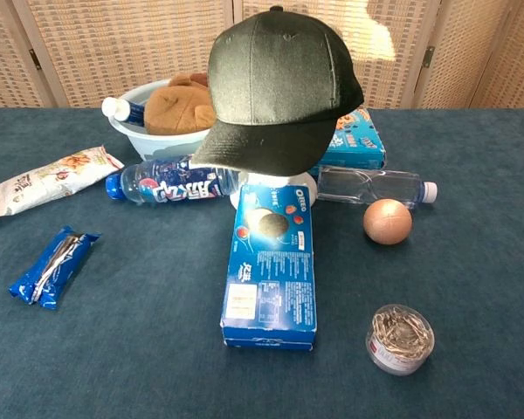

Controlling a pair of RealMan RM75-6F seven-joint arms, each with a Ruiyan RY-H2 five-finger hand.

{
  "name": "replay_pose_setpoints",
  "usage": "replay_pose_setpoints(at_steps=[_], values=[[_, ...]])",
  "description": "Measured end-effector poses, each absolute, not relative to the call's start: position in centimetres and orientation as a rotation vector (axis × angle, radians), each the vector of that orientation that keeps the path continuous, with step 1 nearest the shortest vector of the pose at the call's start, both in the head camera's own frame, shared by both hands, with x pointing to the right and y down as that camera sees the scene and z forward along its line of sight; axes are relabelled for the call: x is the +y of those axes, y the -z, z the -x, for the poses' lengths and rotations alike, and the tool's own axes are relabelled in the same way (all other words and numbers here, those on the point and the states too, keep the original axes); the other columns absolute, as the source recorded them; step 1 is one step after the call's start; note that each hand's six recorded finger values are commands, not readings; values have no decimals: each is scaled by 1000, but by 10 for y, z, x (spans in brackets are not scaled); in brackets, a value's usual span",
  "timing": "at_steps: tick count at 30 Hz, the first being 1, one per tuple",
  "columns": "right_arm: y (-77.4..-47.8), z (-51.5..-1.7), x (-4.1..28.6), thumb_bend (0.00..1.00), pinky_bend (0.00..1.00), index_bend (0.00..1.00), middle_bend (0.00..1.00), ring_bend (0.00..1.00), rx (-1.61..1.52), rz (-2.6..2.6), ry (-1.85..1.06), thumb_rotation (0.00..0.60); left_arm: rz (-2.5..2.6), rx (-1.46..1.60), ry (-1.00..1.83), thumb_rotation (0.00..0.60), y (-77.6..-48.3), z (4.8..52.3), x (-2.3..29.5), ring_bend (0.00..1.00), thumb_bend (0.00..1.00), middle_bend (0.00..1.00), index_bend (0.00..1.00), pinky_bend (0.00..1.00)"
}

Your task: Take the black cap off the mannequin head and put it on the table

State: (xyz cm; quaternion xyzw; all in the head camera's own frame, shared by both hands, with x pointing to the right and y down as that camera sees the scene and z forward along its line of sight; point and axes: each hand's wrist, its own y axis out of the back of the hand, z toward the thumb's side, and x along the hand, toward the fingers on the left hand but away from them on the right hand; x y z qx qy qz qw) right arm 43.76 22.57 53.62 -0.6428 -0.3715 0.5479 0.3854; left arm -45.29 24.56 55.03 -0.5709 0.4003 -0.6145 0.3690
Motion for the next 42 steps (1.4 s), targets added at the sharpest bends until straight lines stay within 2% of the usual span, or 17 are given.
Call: replay_pose_setpoints(at_steps=[17, 24, 29, 32, 34, 37, 39, 42], values=[[-526, -443, 219, 247, 197, 239, 240, 174, -973, 1589, -1394, 600, 1478, 1026, 1551, 600, -550, 449, 243, 82, 139, 38, 0, 98], [-519, -446, 214, 247, 197, 239, 240, 174, -984, 1564, -1389, 600, 1517, 1017, 1467, 600, -551, 439, 236, 177, 139, 71, 24, 122], [-516, -445, 213, 247, 197, 239, 240, 174, -981, 1559, -1388, 600, 1604, 1015, 1387, 600, -557, 428, 227, 317, 139, 225, 62, 282], [-516, -445, 214, 247, 197, 239, 240, 174, -980, 1558, -1391, 600, 1665, 987, 1320, 600, -563, 416, 219, 452, 139, 353, 90, 494], [-516, -445, 214, 247, 197, 239, 240, 174, -978, 1558, -1392, 600, 1699, 966, 1272, 600, -566, 407, 214, 580, 139, 496, 127, 696], [-515, -445, 214, 247, 197, 239, 240, 174, -978, 1558, -1392, 600, 1757, 928, 1183, 600, -571, 391, 206, 748, 139, 716, 194, 904], [-515, -445, 214, 247, 197, 240, 240, 174, -977, 1557, -1393, 600, 1798, 891, 1116, 600, -577, 379, 201, 825, 139, 797, 229, 980], [-514, -446, 215, 247, 197, 239, 240, 174, -977, 1555, -1396, 600, 1841, 843, 1027, 600, -586, 362, 195, 887, 139, 853, 260, 1000]])
